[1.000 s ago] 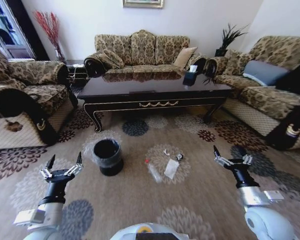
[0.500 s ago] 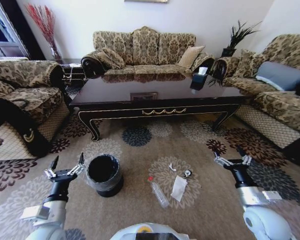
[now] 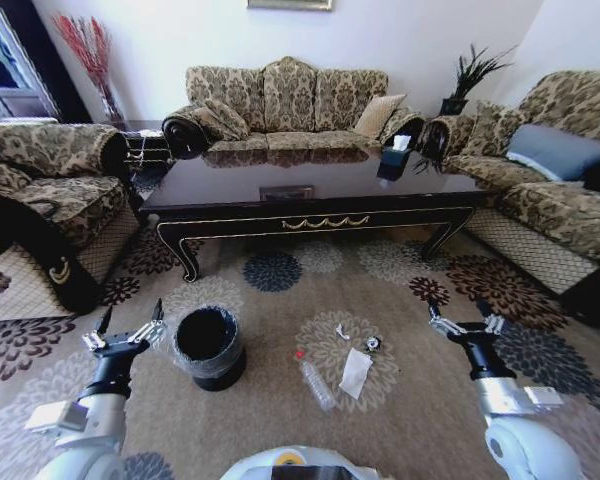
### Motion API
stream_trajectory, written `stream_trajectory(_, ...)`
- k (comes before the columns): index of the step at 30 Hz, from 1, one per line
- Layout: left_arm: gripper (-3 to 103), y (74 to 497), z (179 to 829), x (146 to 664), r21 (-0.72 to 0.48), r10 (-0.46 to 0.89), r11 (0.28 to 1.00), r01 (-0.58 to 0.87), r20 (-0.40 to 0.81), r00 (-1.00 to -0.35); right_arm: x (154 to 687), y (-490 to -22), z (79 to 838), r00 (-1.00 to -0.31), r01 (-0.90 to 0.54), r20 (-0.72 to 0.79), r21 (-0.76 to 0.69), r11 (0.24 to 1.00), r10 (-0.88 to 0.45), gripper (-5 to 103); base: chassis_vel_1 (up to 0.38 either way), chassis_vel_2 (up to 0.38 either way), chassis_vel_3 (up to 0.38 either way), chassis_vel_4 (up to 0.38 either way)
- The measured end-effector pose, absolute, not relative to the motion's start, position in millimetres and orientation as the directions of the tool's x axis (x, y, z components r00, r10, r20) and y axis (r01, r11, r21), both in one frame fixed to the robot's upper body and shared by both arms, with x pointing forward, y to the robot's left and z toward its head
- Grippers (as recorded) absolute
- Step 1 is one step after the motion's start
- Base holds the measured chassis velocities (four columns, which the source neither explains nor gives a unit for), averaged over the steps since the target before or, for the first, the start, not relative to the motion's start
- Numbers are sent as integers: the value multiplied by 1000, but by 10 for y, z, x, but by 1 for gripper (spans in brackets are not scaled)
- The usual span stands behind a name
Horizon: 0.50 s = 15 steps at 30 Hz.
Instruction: Move to the front of the table and pick up the trash from the floor, then place it into the trash bin.
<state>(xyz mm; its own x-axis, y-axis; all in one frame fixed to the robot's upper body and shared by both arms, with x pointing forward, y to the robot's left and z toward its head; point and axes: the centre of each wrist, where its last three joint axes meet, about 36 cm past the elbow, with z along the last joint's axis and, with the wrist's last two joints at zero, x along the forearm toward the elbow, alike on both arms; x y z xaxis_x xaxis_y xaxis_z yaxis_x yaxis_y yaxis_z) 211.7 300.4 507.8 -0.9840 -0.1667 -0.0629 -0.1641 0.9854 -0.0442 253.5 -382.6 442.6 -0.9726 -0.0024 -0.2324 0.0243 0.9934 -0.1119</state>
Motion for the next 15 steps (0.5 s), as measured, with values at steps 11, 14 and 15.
stream_trajectory(11, 100, 3053, 5058, 2287, -64, -153, 986, -154, 21, -988, 2564, -3871, 4386, -970, 9, -243, -127, 992, -22, 100, 0, 0, 0, 0)
stream_trajectory(14, 100, 3102, 5096, 2356, -96, -160, 982, -165, 52, -986, 2569, -3876, 4386, -969, 7, -245, -130, 991, -25, 100, 0, 0, 0, 0)
stream_trajectory(15, 100, 3151, 5132, 2401, -112, -170, 978, -178, 76, -983, 2571, -3877, 4385, -969, 6, -245, -131, 991, -26, 100, 0, 0, 0, 0)
